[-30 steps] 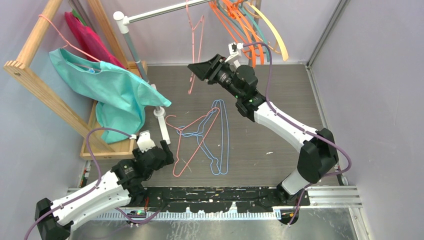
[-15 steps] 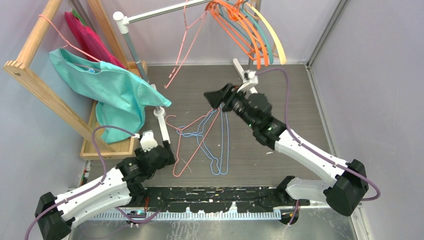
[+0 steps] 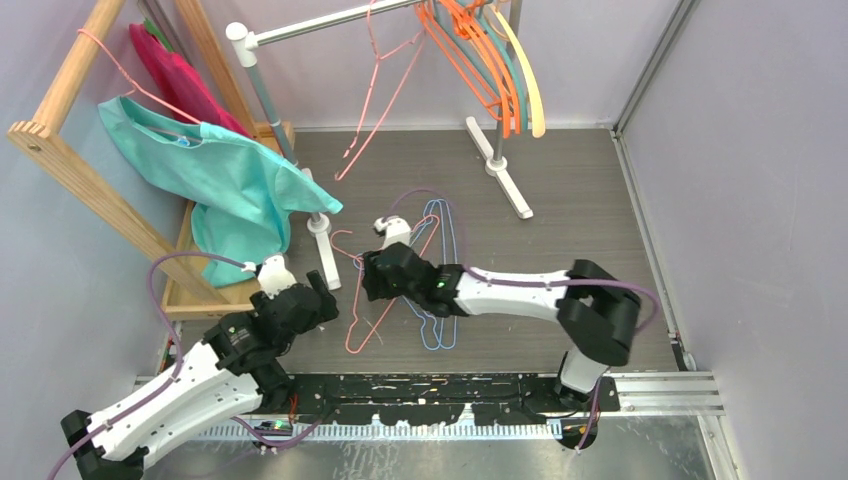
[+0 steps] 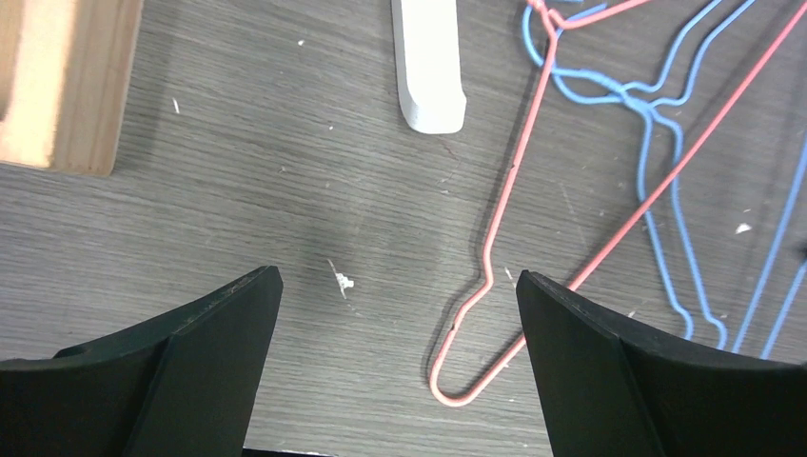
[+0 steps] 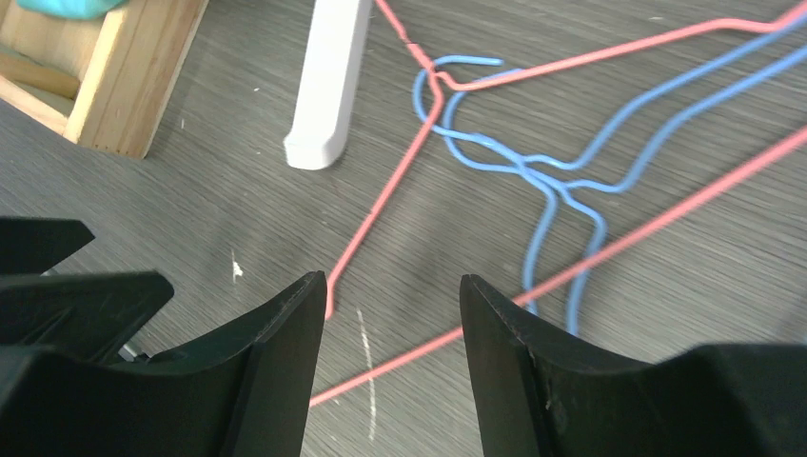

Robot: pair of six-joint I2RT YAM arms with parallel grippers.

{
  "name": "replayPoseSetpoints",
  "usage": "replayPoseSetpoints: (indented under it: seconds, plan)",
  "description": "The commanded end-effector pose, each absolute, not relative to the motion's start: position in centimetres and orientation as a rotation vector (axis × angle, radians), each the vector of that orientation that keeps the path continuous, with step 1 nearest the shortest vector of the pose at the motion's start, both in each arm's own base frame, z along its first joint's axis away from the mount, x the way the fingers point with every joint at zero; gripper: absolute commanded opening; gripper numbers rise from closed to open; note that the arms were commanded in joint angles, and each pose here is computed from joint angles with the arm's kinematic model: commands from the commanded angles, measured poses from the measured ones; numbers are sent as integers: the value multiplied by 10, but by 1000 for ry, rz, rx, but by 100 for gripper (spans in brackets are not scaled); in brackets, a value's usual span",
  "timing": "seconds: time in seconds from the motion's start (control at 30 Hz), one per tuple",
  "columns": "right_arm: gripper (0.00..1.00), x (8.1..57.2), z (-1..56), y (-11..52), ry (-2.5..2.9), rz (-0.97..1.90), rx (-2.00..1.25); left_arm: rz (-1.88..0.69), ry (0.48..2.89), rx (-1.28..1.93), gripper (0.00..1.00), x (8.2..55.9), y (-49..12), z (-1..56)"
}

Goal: Organize the hangers

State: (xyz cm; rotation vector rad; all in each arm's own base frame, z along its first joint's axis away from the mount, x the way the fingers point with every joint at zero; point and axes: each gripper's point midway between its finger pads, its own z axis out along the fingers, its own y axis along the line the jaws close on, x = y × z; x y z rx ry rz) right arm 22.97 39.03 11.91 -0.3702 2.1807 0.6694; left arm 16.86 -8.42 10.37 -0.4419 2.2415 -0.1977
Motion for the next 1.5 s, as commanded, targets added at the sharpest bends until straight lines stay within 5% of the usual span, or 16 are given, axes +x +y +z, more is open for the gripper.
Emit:
replayPoseSetpoints:
  seconds: [0.0,0.67,0.93,1.07,1.47]
  plan:
    - [59,236,132,434,2120,677,-380,-185,2219,-486,98,164,-72,115]
    - [53,261,43,464,2244,411,-365,-263,2207,-444,98,161,-77,116]
    - [27,266,26,441,2240,301,-317,-268,2207,-443,98,162,-78,116]
    - [2,268,13,429,2264,260,-300,-279,2211,-445,98,161,-79,114]
    - [1,257,87,380,2150,519,-167,-247,2223,-451,98,161,-77,112]
